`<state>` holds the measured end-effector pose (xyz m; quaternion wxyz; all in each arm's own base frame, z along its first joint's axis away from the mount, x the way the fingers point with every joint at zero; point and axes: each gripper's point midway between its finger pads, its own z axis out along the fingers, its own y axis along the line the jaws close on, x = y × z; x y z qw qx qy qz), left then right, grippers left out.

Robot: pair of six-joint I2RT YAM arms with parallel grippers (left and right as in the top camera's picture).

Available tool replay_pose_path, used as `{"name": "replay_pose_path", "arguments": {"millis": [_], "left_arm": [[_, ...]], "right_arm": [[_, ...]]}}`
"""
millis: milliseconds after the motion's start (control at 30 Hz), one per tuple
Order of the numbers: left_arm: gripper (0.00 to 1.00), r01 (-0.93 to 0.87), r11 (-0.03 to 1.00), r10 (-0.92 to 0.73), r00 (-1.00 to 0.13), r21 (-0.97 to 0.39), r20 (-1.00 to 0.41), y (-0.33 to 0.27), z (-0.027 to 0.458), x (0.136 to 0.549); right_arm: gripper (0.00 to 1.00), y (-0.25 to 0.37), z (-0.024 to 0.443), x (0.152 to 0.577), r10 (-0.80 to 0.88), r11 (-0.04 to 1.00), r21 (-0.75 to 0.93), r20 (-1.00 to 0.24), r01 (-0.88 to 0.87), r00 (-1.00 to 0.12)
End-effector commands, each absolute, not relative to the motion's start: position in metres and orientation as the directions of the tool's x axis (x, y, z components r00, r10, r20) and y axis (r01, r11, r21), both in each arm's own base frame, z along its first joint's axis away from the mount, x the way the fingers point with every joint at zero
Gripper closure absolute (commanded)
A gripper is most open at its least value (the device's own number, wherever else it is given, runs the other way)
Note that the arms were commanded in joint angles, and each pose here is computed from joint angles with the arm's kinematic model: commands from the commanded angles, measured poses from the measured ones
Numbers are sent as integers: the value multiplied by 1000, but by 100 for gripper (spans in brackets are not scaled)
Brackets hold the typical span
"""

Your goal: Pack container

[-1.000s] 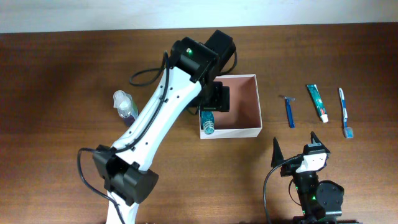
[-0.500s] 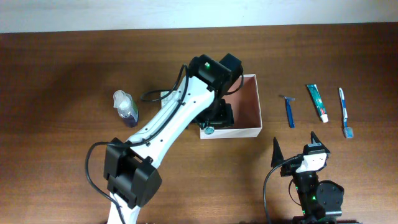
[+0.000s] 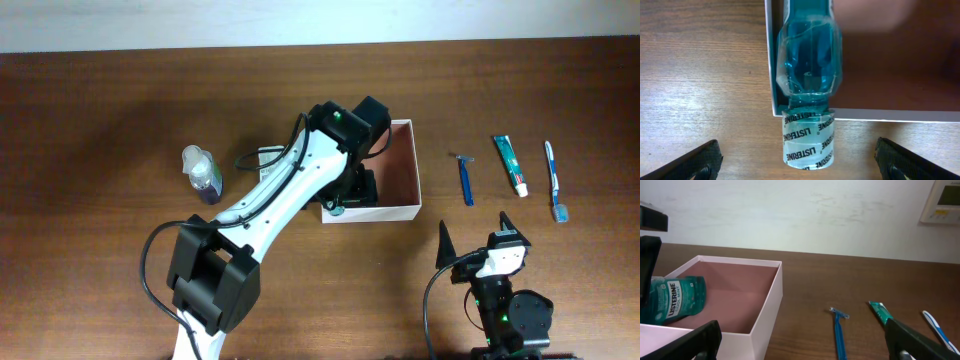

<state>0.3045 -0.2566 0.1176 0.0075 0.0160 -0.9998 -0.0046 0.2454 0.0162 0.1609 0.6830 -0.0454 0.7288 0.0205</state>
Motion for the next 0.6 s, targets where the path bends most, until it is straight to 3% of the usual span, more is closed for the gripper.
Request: {"name": "replay_pose_path", "arguments": {"millis": [0,100,200,267,367,567], "left_arm": [[1,-54,998,-55,-999,15,4,-251,121,304],[4,-55,998,-55,-998,15,5,-251,121,304],[25,-54,998,-55,-999,15,5,-251,121,304],[32,-54,998,-55,-998,16,5,-251,120,304],[34,-54,998,-55,-998,16,6,-251,120,304],[26,-54,998,-54,-999,16,6,-251,120,304]], "right_arm": [[1,13,158,246,-44,996,-39,-997,-78,-65],[2,13,158,246,-44,996,-39,-997,-78,-65],[1,13,158,246,-44,996,-39,-997,-78,-65],[1,13,158,246,-44,996,-39,-997,-78,-65],[1,13,158,246,-44,996,-39,-997,-78,-65],[1,13,158,246,-44,996,-39,-997,-78,-65]]}}
